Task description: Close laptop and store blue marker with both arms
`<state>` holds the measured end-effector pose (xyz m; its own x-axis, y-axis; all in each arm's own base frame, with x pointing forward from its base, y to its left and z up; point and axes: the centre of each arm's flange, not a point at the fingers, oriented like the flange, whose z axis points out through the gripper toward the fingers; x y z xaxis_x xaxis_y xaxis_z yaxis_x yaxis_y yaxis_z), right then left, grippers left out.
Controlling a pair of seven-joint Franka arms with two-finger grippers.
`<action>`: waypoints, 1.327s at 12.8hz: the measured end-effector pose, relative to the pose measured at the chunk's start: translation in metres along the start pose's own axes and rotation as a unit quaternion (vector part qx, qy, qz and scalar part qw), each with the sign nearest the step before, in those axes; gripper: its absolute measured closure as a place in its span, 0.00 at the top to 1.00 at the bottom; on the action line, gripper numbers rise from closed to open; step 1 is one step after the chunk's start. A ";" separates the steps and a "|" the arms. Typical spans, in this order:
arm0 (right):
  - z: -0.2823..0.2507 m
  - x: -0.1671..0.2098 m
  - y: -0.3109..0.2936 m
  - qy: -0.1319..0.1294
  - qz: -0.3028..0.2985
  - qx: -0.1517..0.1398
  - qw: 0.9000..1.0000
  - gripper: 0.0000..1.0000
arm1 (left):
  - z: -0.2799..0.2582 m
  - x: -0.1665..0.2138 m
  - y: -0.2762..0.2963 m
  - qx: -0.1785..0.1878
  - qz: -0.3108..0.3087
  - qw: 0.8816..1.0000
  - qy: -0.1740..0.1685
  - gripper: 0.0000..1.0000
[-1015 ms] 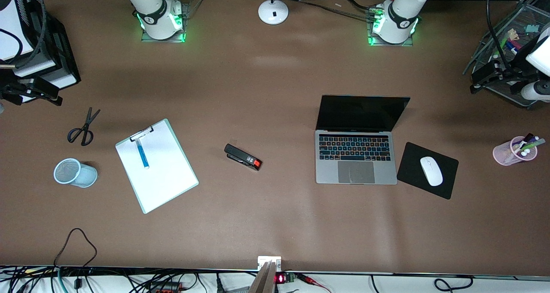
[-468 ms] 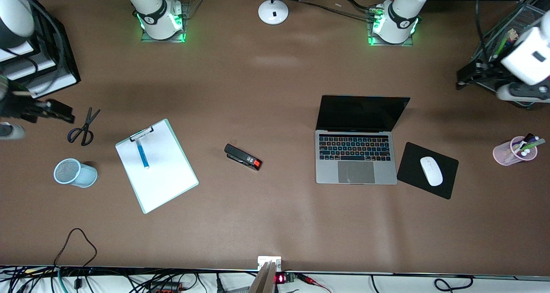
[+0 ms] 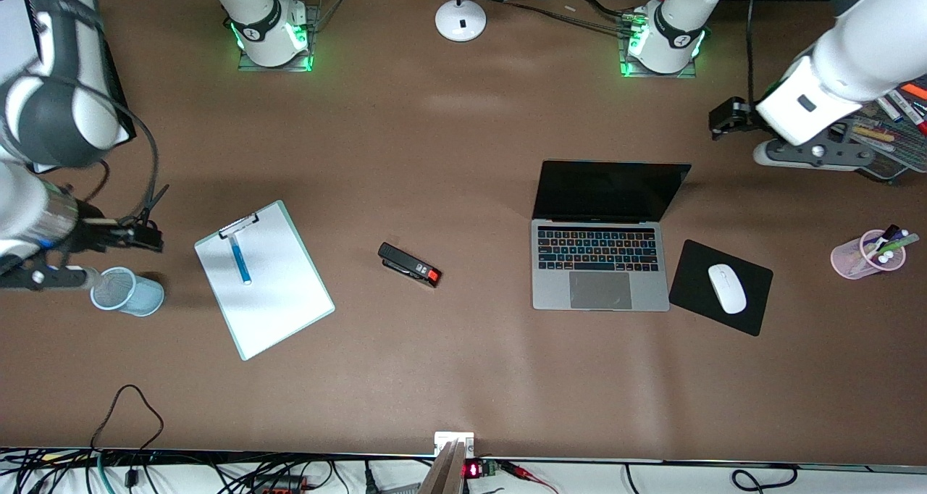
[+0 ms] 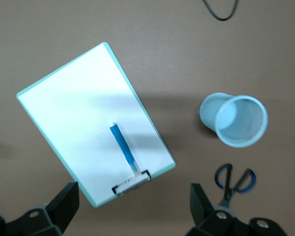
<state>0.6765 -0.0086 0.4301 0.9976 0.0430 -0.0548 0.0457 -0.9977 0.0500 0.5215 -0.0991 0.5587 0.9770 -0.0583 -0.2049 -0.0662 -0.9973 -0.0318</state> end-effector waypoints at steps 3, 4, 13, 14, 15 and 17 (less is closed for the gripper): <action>0.063 0.020 -0.030 -0.014 -0.057 0.003 0.998 1.00 | 0.024 -0.010 0.029 0.013 -0.017 0.999 -0.024 1.00; 0.082 0.025 -0.040 -0.015 -0.077 0.005 0.997 1.00 | 0.031 -0.014 0.039 0.019 -0.021 0.999 -0.030 1.00; 0.178 0.036 -0.065 -0.036 -0.164 0.008 0.986 1.00 | 0.117 -0.031 0.091 0.034 -0.053 0.996 -0.063 1.00; 0.186 0.037 -0.063 -0.033 -0.167 0.008 0.985 1.00 | 0.129 -0.032 0.094 0.035 -0.060 0.996 -0.061 1.00; 0.196 0.037 -0.061 -0.026 -0.169 0.007 0.985 1.00 | 0.141 -0.032 0.096 0.036 -0.067 0.995 -0.059 1.00; 0.210 0.034 -0.057 -0.019 -0.172 0.006 0.985 1.00 | 0.161 -0.036 0.107 0.039 -0.074 0.995 -0.054 1.00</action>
<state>0.6968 0.0393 0.2164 0.9205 0.3768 -0.1032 0.3797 -0.9251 0.0096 0.4468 -0.1964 0.4049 0.9503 0.0987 -0.2954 0.0577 -0.9878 -0.1446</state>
